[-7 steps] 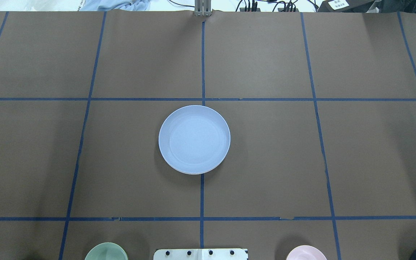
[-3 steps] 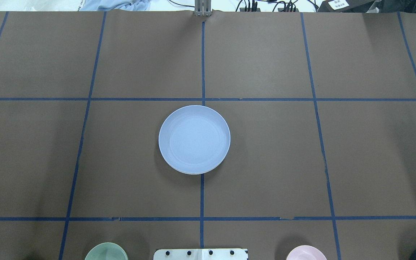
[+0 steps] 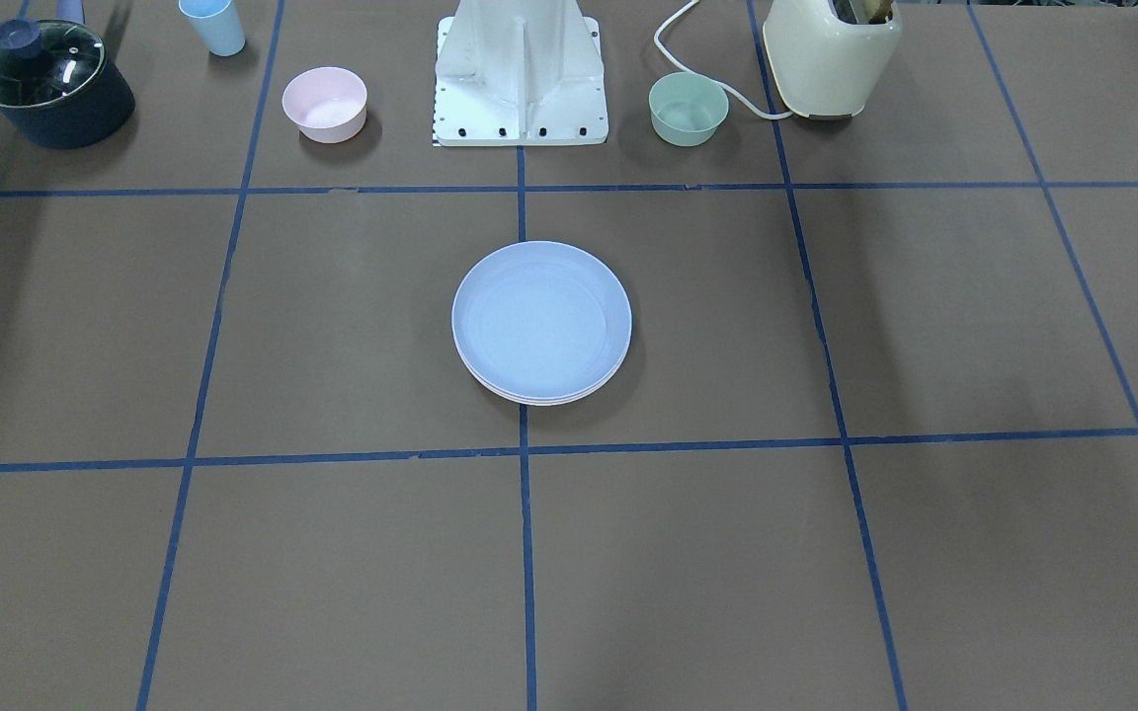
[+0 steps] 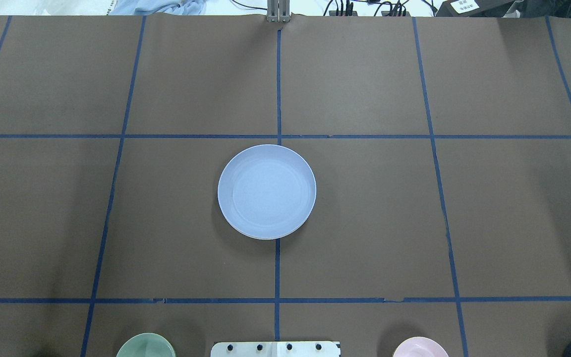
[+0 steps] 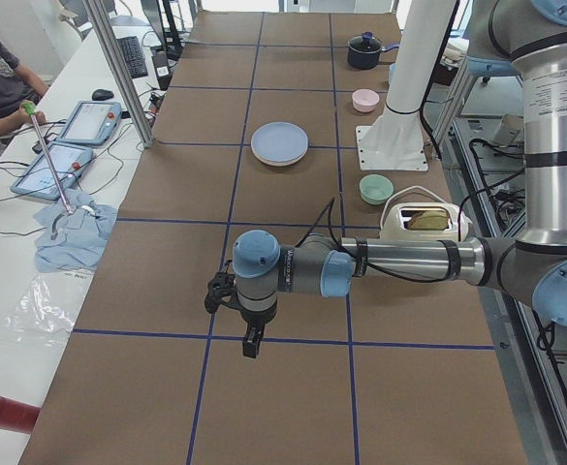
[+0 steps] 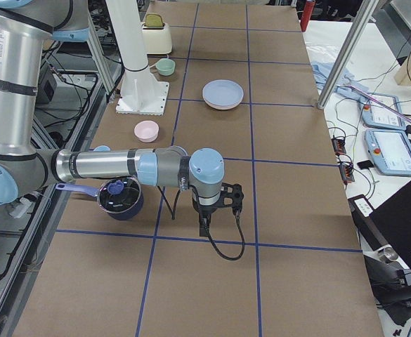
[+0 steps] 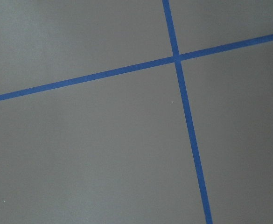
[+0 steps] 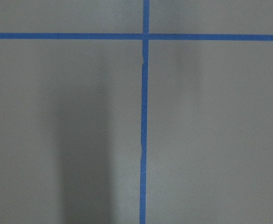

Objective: Stack three plates with pink and blue

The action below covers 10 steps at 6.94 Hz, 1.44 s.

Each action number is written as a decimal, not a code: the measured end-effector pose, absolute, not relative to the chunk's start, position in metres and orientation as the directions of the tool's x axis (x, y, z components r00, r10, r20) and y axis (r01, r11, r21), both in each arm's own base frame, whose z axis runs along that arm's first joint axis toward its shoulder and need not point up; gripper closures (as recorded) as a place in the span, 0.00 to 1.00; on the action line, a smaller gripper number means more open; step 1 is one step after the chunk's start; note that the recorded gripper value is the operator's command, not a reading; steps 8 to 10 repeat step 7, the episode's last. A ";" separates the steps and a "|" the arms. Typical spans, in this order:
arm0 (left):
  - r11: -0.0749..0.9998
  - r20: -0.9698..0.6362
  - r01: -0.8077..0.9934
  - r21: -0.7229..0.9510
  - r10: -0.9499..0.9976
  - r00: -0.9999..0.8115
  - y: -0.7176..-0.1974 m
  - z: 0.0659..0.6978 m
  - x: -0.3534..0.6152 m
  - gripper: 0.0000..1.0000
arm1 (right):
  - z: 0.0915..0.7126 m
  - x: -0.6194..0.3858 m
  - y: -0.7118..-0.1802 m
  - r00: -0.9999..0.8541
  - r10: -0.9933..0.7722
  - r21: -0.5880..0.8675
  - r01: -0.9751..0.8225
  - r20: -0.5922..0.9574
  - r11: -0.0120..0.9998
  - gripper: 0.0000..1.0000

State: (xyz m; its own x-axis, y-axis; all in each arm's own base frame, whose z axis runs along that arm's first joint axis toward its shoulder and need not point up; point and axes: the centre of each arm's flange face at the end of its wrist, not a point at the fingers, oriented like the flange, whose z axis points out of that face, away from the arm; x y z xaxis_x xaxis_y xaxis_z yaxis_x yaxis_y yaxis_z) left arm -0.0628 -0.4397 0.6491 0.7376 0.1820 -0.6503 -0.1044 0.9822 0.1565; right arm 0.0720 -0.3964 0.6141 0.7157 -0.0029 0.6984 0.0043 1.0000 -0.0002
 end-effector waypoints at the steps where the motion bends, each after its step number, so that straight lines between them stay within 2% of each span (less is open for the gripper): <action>1: 0.986 -0.673 -0.089 0.144 0.163 0.721 -0.439 0.648 -0.061 0.00 | 0.614 0.072 -0.397 0.716 -0.003 0.000 0.004 0.698 1.000 0.00; 10: 0.992 -0.709 -0.048 0.114 0.115 0.695 -0.439 0.645 -0.058 0.00 | 0.614 0.072 -0.396 0.716 -0.002 -0.001 0.004 0.698 1.000 0.00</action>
